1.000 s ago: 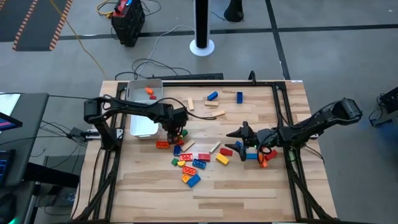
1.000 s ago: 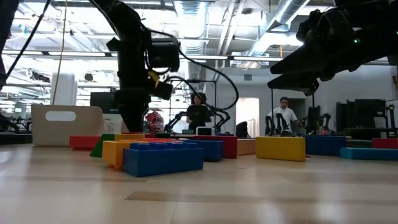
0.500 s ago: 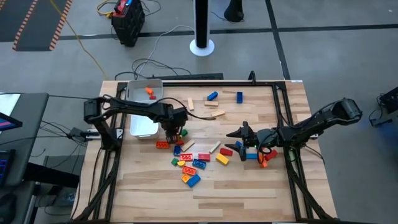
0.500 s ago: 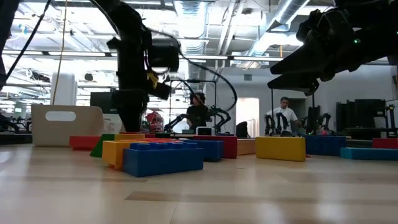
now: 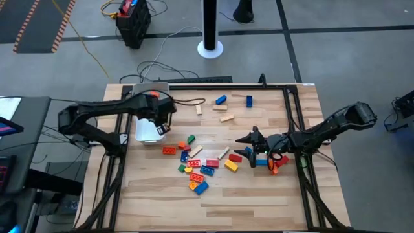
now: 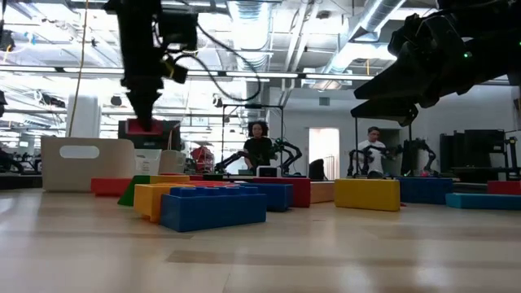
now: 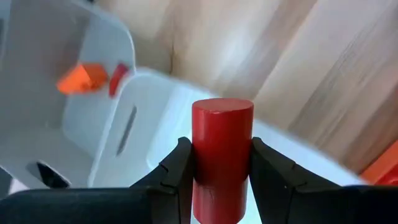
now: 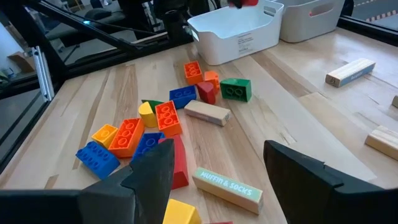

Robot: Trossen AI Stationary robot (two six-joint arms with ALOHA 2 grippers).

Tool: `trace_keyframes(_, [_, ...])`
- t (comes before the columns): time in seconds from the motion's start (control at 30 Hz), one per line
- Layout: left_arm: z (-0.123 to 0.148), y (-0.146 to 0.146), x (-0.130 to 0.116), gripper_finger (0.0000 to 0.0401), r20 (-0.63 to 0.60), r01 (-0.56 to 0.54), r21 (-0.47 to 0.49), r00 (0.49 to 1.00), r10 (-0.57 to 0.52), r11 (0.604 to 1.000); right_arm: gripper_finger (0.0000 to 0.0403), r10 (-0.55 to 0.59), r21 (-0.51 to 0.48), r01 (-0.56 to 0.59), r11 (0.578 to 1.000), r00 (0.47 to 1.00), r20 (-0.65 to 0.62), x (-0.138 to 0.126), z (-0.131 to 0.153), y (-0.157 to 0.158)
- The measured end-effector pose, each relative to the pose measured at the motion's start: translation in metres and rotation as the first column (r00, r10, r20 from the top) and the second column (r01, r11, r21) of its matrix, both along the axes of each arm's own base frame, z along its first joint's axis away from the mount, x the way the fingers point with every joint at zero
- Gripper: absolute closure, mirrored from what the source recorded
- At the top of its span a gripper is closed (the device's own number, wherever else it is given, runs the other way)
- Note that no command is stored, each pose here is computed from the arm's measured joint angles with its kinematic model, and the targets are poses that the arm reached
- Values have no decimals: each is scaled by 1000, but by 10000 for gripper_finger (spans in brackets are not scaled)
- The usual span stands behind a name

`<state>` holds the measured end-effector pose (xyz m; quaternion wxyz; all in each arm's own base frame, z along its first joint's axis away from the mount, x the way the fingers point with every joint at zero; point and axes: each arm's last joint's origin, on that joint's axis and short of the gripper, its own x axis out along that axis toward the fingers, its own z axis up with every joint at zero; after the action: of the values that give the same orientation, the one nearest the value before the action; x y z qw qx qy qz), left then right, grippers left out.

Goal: Sort blocks by size
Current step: Put the large red wooden block into the white bin, then put the small green game piece into the gray bin

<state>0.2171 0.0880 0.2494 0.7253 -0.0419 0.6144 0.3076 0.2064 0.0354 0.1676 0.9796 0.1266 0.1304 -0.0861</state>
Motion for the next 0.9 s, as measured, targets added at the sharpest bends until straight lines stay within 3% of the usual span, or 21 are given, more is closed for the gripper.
trace_keyframes(0.1, [-19,2,-10,276,-65,-46,-32,997,44,998,129,0,0,0,1000,1000,0,0,0,0])
trace_keyframes(0.3, [-22,10,-17,118,-83,-123,-35,989,120,992,129,-1,2,1,1000,1000,2,0,0,0])
trace_keyframes(0.4, [-13,10,-7,83,14,-102,-54,995,103,993,129,-1,3,1,1000,1000,6,0,0,0])
trace_keyframes(0.47, [-12,4,4,79,97,-40,-72,994,47,997,129,-1,3,1,1000,1000,5,0,0,0])
trace_keyframes(0.6, [-26,-11,31,93,147,83,-95,987,-68,992,129,-2,2,2,1000,1000,4,0,0,0])
trace_keyframes(0.77, [-40,-30,68,111,245,179,-138,959,-141,974,129,-2,2,2,1000,1000,7,0,1,0])
trace_keyframes(0.9, [-44,-40,88,117,250,209,-142,953,-169,968,129,-3,2,3,1000,1000,7,0,1,0])
